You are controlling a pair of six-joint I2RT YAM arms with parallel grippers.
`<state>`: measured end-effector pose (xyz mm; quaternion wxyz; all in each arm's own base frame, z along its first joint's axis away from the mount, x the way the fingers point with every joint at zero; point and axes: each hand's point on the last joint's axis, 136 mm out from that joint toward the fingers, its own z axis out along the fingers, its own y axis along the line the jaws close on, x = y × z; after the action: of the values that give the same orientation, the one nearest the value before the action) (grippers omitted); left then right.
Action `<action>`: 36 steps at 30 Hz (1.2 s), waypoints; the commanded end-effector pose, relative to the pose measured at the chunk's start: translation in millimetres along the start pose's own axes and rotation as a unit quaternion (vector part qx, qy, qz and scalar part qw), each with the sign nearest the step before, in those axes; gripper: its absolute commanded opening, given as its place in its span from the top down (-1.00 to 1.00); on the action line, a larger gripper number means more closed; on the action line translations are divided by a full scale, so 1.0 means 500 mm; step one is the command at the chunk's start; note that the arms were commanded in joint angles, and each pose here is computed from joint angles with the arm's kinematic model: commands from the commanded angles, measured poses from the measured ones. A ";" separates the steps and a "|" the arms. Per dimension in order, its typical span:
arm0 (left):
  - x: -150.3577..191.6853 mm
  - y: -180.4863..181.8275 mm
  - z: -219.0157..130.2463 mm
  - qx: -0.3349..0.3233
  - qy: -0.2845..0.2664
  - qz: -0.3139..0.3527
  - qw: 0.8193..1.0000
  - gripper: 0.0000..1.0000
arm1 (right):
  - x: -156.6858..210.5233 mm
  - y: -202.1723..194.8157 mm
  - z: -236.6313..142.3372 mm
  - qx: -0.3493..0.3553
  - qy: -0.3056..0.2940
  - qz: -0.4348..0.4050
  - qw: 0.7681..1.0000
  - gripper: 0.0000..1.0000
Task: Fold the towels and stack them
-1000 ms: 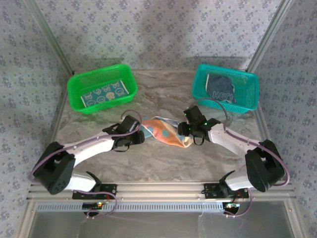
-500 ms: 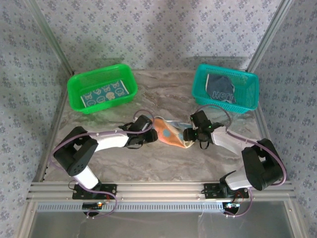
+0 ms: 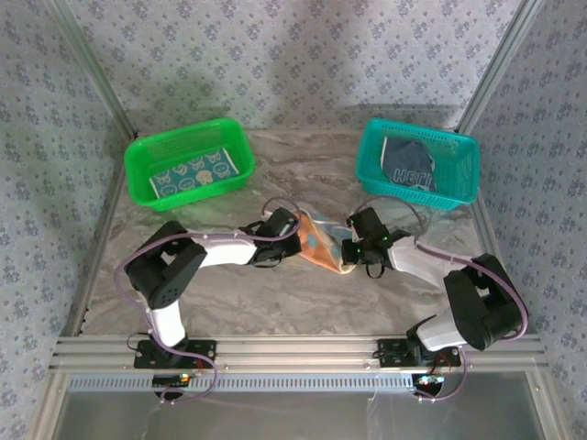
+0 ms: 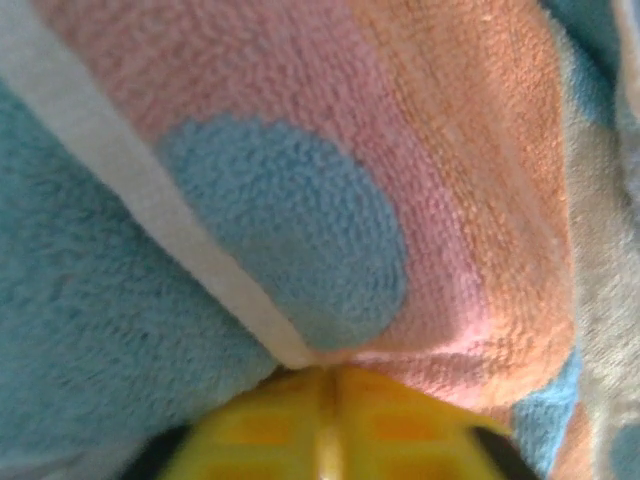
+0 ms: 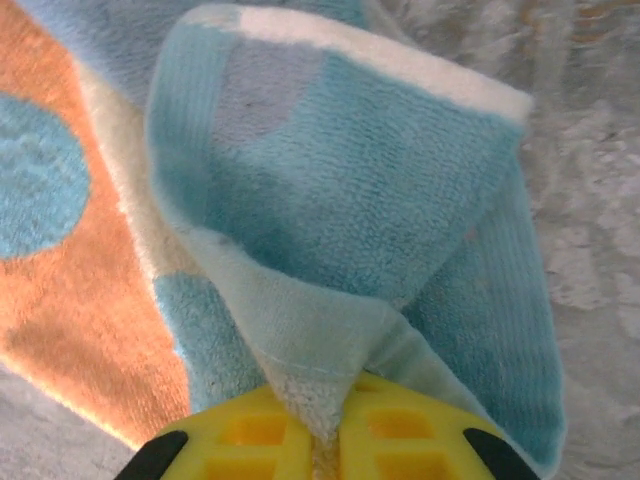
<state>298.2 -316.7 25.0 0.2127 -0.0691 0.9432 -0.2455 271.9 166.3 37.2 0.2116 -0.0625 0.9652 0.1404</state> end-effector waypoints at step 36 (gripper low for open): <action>-0.264 -0.076 -0.323 -0.069 -0.114 0.109 0.985 1.00 | -0.114 0.167 -0.158 -0.114 -0.057 0.046 0.991 0.99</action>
<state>359.9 -250.9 173.4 0.3028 -0.0203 0.9442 -0.1284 287.1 225.8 126.1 0.2222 -0.0276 0.9434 0.2445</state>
